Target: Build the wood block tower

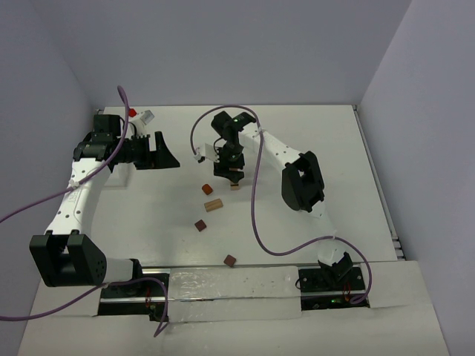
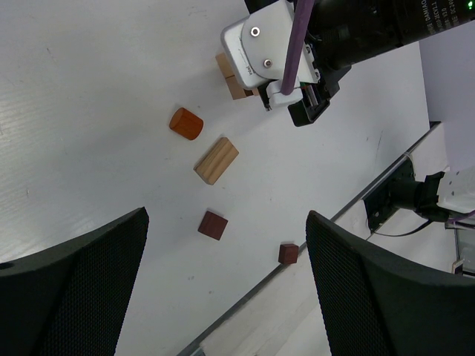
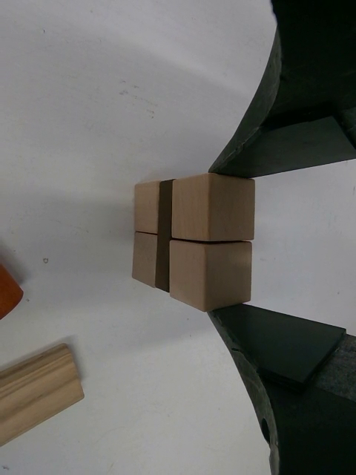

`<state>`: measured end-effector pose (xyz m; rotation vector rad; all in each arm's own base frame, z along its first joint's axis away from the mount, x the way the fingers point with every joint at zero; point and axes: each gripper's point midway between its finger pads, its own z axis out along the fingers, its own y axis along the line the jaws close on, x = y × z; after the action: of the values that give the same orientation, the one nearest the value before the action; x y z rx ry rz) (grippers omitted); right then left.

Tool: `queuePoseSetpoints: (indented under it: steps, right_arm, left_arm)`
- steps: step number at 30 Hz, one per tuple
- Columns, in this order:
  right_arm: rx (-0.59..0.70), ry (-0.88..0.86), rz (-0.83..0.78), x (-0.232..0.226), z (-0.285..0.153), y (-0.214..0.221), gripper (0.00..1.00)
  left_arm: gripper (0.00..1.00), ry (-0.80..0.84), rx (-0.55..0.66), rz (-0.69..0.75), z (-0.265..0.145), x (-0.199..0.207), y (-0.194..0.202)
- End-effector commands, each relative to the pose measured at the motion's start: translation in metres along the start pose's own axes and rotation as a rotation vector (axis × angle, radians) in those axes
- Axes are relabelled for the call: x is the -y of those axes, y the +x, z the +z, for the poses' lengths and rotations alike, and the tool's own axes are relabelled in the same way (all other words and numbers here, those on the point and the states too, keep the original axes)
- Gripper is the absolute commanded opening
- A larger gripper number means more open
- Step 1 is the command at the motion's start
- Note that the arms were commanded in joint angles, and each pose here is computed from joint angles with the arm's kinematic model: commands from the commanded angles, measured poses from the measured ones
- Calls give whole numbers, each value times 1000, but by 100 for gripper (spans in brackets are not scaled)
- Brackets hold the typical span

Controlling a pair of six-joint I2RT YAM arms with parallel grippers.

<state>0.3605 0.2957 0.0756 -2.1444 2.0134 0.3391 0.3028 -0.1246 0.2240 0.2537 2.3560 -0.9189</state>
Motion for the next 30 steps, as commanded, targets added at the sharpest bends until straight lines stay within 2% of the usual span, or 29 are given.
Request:
queuePoseSetpoints:
  steps: [1,6,8,9,10,12,21,30]
  right_arm:
    - [2,0,-9,1,3,-4,73]
    - [1,4,-8,2,2,-4,75]
    - [2,5,-8,2,2,-5,82]
    - [4,6,-8,2,2,-6,92]
    - [8,6,-8,2,1,-7,97]
    - [13,12,-6,3,-1,-7,100]
    - [22,20,-15,2,-9,-11,100]
    - [71,99,-49,6,-47,-28,100]
  left_arm:
    - [93,28,23,25,-7,7,-4]
    - [93,31,21,25,-7,8,-4]
    - [93,30,20,25,-7,7,-4]
    - [93,30,19,24,-7,7,-4]
    - [93,31,20,26,-6,8,-4]
    - [93,33,19,24,-6,8,-4]
    - [93,39,18,26,-6,8,-4]
    - [94,42,27,34,-9,11,-5]
